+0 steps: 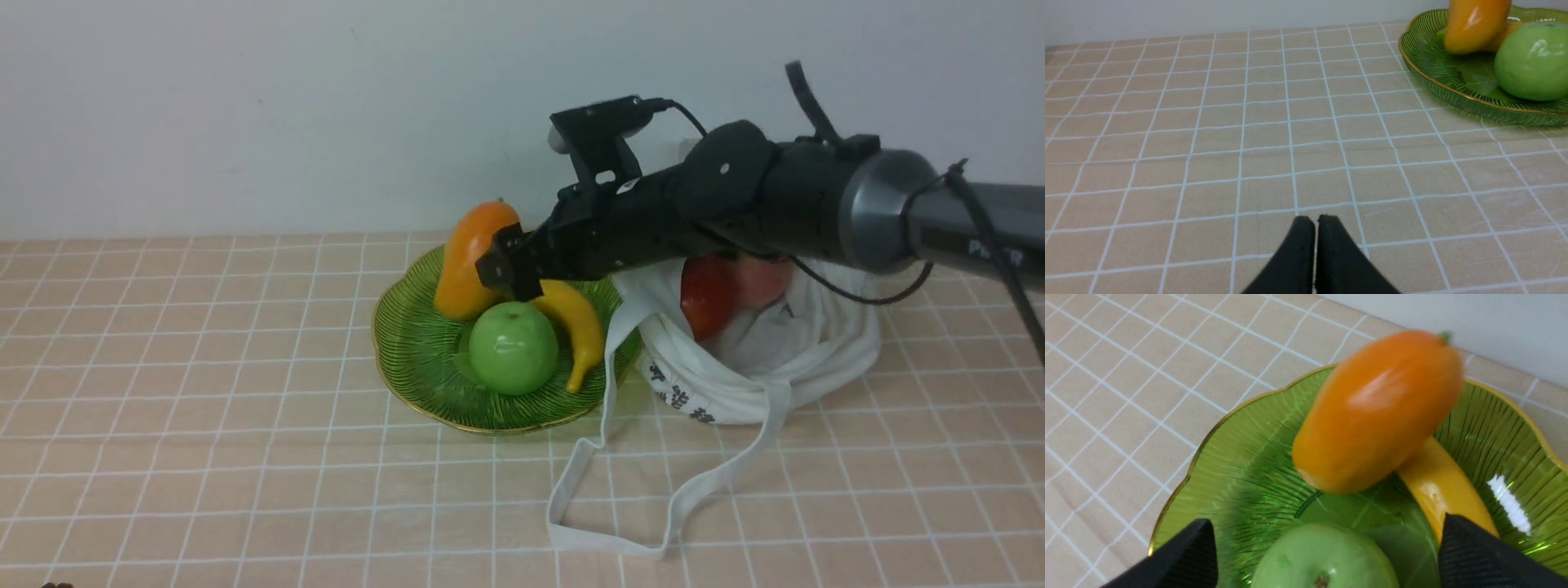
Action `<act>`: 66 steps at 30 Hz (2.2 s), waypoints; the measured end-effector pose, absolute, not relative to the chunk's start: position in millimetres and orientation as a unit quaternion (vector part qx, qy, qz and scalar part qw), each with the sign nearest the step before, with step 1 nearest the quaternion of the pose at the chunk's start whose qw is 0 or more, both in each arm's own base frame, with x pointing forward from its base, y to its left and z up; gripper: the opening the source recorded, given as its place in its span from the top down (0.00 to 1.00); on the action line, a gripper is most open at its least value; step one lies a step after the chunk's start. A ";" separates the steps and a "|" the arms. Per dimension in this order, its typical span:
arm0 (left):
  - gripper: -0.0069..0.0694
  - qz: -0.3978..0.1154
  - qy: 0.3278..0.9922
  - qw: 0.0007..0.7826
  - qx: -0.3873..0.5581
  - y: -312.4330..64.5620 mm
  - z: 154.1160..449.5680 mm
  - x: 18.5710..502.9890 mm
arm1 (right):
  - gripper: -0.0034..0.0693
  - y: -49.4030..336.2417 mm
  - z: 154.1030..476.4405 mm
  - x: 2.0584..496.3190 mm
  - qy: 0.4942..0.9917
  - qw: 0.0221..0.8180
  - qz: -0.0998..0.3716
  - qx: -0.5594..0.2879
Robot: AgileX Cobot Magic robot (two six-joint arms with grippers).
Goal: Take the fruit out of the bag on the brown coffee tablecloth and place them on the plate.
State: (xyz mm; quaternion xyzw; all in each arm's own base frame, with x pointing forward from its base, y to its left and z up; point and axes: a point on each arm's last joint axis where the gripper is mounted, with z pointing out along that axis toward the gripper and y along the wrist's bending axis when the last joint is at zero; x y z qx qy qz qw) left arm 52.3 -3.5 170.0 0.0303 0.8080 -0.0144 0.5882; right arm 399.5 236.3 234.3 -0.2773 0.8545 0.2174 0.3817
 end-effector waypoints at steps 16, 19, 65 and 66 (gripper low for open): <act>0.92 -0.014 0.808 0.588 0.030 -3.5 170.0 52.3 | 0.93 145.3 404.7 310.1 0.839 0.351 0.229 -0.348; 0.92 -0.014 0.808 0.588 0.030 -3.5 170.0 52.3 | 0.96 123.9 432.0 276.7 0.846 0.356 0.210 -0.337; 0.92 -0.014 0.808 0.588 0.030 -3.5 170.0 52.3 | 0.97 26.3 279.5 97.5 0.708 0.691 0.135 -0.049; 0.92 -0.014 0.808 0.588 0.030 -3.5 170.0 52.3 | 0.97 26.3 279.5 97.5 0.708 0.691 0.135 -0.049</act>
